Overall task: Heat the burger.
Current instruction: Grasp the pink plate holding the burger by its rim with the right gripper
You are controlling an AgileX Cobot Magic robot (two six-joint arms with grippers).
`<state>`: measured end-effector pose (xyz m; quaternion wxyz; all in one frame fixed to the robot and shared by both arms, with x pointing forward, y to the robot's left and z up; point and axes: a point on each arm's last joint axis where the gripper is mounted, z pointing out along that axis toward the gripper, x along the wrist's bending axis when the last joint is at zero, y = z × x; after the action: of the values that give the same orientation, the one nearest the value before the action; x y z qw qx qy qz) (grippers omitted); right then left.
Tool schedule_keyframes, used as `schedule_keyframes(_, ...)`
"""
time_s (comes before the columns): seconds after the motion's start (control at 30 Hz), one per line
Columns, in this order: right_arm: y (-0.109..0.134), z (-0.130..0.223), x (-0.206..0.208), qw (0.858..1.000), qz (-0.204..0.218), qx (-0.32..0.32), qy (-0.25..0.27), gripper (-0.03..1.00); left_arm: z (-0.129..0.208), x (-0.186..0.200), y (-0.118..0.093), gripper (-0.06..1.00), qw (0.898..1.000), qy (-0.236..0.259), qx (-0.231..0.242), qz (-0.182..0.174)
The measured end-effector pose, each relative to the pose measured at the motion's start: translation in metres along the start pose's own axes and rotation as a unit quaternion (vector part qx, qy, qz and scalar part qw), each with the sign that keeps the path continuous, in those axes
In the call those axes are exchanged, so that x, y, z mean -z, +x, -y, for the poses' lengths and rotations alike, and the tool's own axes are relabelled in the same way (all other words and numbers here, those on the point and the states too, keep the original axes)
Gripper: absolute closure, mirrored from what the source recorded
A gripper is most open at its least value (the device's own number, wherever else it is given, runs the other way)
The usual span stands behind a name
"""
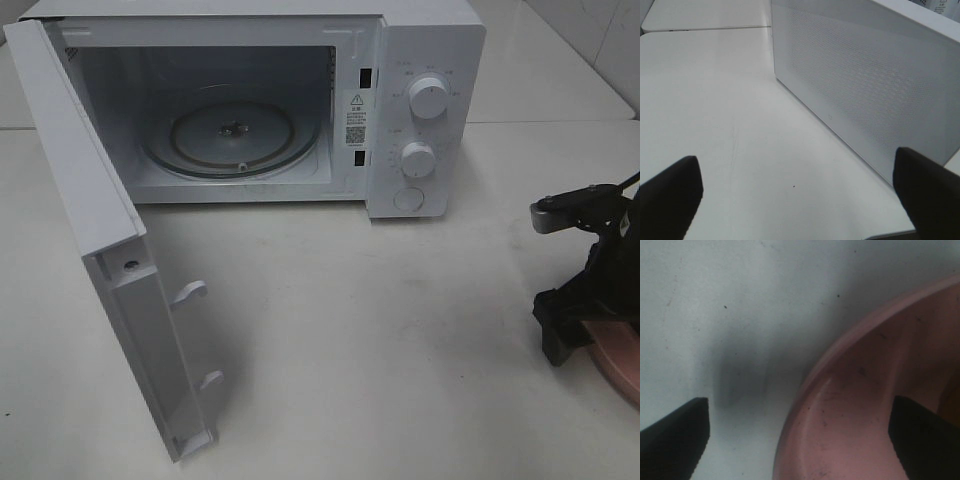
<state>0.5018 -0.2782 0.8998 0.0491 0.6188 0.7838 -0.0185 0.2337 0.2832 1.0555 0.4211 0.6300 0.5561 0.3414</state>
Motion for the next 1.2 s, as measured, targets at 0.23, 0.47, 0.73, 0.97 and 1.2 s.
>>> schedule_keyframes(0.23,-0.003,0.006,-0.006,1.000,0.001,-0.014,-0.001,0.05,0.000,0.000,0.000,-0.03,1.000,0.000,0.000,0.000)
schedule_keyframes(0.47,-0.001,0.011,-0.014,1.000,-0.002,-0.015,0.013,0.07,0.000,0.000,0.000,-0.03,1.000,0.000,0.000,0.000)
schedule_keyframes(0.73,-0.001,0.011,-0.014,1.000,-0.002,-0.021,0.013,0.14,0.000,0.000,0.000,-0.03,1.000,0.000,0.000,0.000)
schedule_keyframes(0.97,-0.003,0.012,-0.014,0.999,0.008,-0.041,0.017,0.62,0.000,0.000,0.000,-0.03,1.000,0.000,0.000,0.000)
schedule_keyframes(1.2,-0.003,0.014,-0.014,0.999,0.012,-0.046,0.026,0.74,0.000,0.000,0.000,-0.03,1.000,0.000,0.000,0.000)
